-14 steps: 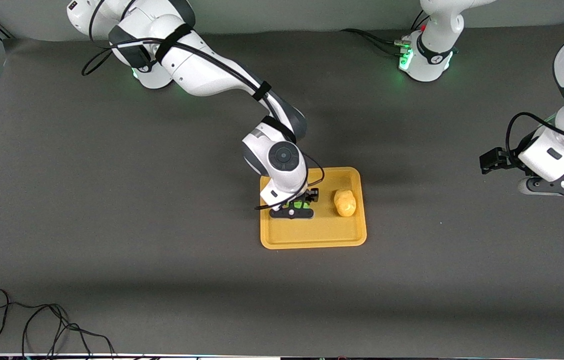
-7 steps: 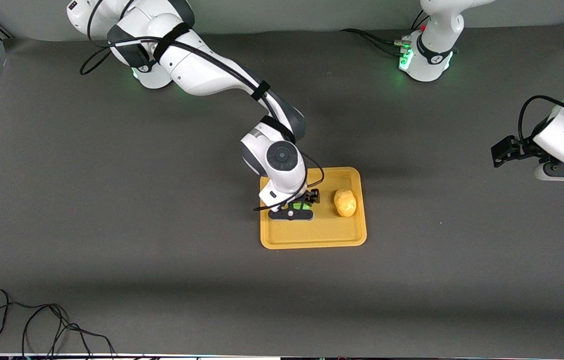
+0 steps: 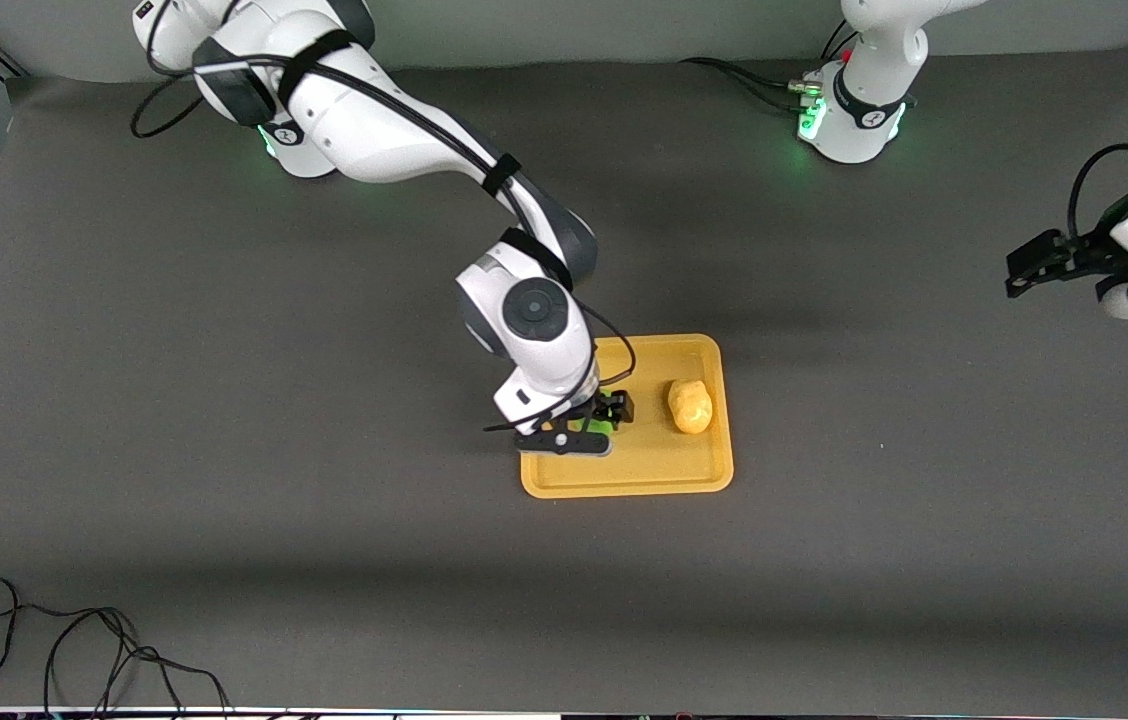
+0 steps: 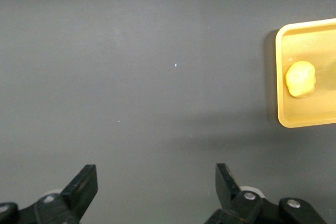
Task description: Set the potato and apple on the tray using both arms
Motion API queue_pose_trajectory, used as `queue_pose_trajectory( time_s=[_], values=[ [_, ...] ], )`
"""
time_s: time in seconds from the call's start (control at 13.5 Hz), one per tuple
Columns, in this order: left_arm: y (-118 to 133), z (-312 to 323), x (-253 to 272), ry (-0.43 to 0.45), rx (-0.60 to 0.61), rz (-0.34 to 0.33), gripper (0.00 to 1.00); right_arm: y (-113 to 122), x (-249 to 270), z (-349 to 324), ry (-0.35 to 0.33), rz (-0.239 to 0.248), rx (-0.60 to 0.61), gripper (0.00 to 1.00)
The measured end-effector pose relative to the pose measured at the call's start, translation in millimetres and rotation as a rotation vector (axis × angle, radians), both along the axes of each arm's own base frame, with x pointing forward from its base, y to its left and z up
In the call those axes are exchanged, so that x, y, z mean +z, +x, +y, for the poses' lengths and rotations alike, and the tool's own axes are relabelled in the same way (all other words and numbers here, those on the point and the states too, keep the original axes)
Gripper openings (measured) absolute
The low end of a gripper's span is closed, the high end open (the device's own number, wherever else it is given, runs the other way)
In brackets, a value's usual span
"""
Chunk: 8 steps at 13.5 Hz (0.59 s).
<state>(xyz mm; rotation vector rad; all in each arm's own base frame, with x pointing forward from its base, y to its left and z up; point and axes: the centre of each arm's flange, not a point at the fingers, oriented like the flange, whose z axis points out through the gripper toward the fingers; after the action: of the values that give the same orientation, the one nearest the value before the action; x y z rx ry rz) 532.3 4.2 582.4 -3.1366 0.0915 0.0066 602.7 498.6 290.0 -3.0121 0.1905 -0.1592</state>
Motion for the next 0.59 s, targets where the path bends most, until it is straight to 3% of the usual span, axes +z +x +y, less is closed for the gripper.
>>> queue_pose_trajectory(
  time_s=[0.37, 0.59],
  values=[
    [-6, 0, 14, -0.009, -0.010, -0.012, 1.00, 20, 130, -79, 0.002, -0.036, -0.098, 1.00],
    [-6, 5, 15, -0.013, -0.004, -0.015, 1.00, 17, 178, -141, -0.046, -0.034, -0.087, 1.00]
  ],
)
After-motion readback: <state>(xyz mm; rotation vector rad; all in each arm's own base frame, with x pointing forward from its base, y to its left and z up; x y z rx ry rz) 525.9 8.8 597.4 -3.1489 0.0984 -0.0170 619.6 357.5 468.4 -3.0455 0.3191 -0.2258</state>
